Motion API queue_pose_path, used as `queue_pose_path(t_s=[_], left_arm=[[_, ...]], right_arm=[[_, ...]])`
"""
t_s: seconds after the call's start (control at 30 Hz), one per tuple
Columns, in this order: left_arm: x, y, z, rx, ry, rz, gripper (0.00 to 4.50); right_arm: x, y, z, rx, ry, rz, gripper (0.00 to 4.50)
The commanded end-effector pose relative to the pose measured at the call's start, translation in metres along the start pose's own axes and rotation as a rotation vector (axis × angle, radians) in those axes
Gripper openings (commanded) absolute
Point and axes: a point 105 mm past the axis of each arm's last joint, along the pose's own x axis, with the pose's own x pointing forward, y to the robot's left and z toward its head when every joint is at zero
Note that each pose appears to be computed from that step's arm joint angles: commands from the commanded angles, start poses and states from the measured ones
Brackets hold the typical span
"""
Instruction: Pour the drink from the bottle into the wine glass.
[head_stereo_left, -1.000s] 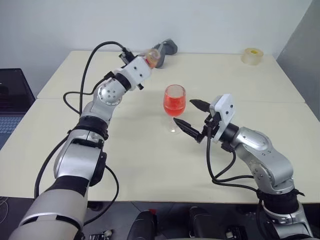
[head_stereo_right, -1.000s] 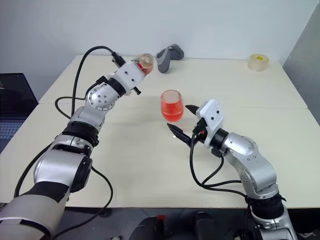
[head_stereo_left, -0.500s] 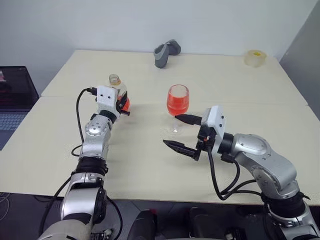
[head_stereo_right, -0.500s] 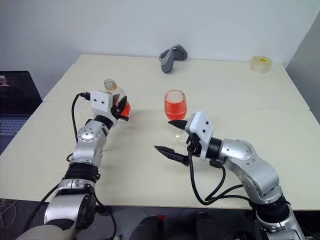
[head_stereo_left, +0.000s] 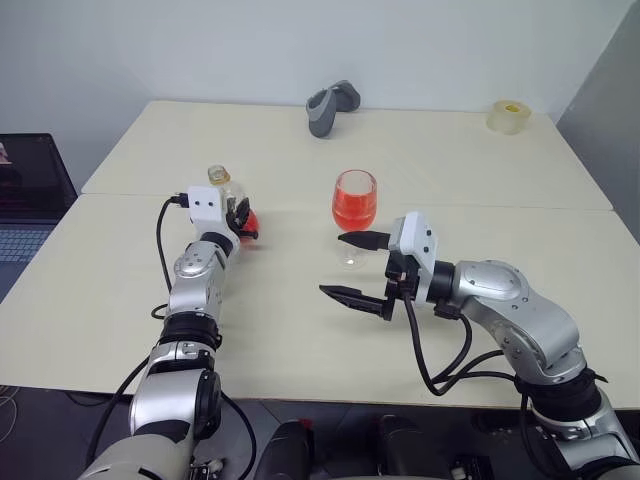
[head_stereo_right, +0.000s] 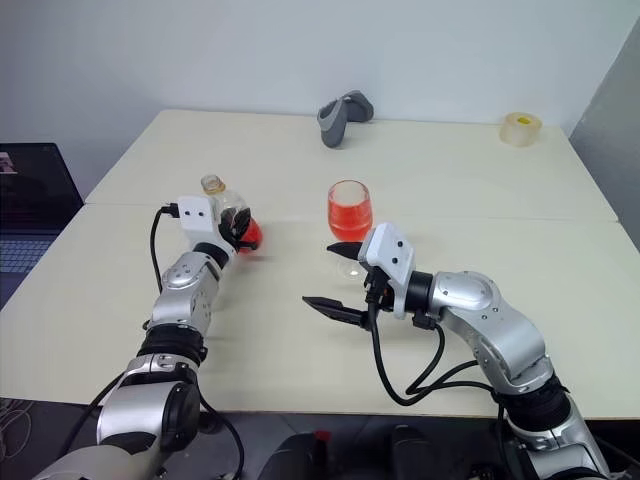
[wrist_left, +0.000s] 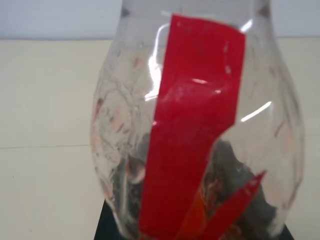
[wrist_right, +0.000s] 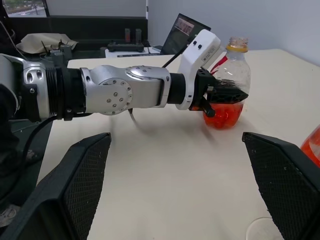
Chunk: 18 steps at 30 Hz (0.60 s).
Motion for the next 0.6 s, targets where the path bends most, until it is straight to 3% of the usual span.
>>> queue_pose_path(t_s=[0.03, 0.27, 0.47, 0.6], left_arm=[[-0.002, 0.005, 0.0, 0.024, -0.008, -0.01, 2.19], [-0.014, 0.004, 0.001, 0.041, -0.041, -0.035, 4.4], [-0.032, 0.004, 0.012, 0.071, -0.083, -0.039, 4.49], [-0.058, 0.007, 0.024, 0.07, -0.093, -0.012, 4.49]], right_arm=[[0.002, 0.003, 0.011, -0.044, -0.031, 0.02, 4.5], [0.0, 0.003, 0.011, -0.055, -0.023, 0.008, 4.5], [-0.008, 0.002, 0.013, -0.049, -0.021, -0.025, 4.5], [-0.025, -0.011, 0.013, -0.042, -0.038, -0.176, 4.5]])
